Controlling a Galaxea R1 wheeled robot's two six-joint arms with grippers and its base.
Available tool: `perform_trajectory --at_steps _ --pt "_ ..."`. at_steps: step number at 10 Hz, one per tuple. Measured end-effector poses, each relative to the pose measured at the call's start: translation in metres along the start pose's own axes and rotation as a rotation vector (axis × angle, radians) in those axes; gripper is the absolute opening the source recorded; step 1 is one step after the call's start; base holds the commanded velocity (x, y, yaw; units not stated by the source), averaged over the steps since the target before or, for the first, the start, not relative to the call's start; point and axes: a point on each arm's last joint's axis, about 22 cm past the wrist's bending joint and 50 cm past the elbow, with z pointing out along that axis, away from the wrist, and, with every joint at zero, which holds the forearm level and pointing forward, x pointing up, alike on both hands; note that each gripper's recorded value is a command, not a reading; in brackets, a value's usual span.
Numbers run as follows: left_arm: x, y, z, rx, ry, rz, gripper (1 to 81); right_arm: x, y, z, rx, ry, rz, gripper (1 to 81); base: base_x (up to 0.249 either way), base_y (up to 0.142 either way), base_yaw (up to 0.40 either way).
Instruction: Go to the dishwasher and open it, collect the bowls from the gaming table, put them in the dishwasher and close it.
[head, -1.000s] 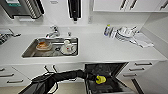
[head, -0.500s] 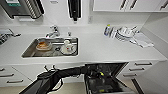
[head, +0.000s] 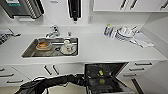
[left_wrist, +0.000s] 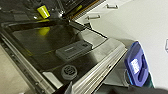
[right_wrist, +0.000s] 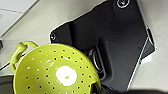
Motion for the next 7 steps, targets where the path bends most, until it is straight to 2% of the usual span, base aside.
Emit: perform_trajectory --at_steps 1,3,4,6,7 --pt "-0.025 -0.024 -0.016 0.022 -0.013 -0.023 81.1 0.006 -0.010 -0.009 0.028 0.003 0.001 1.0 0.000 0.000 0.000" --pt "-0.069 -0.061 -0.055 0.061 -0.031 -0.056 81.1 0.025 -0.030 -0.034 0.086 0.016 -0.003 1.0 0.000 0.000 0.000" --pt "-0.098 -0.076 -0.069 0.076 -0.047 -0.084 81.1 0.041 -0.028 -0.054 0.091 0.029 -0.013 1.0 0.000 0.000 0.000" --pt "-0.181 -0.098 -0.080 0.095 -0.118 -0.165 81.1 0.065 -0.025 -0.085 0.092 0.051 -0.029 1.0 0.000 0.000 0.000" --pt "-0.219 -0.099 -0.076 0.093 -0.151 -0.204 81.1 0.077 -0.039 -0.095 0.120 0.057 -0.035 1.0 0.000 0.000 0.000"
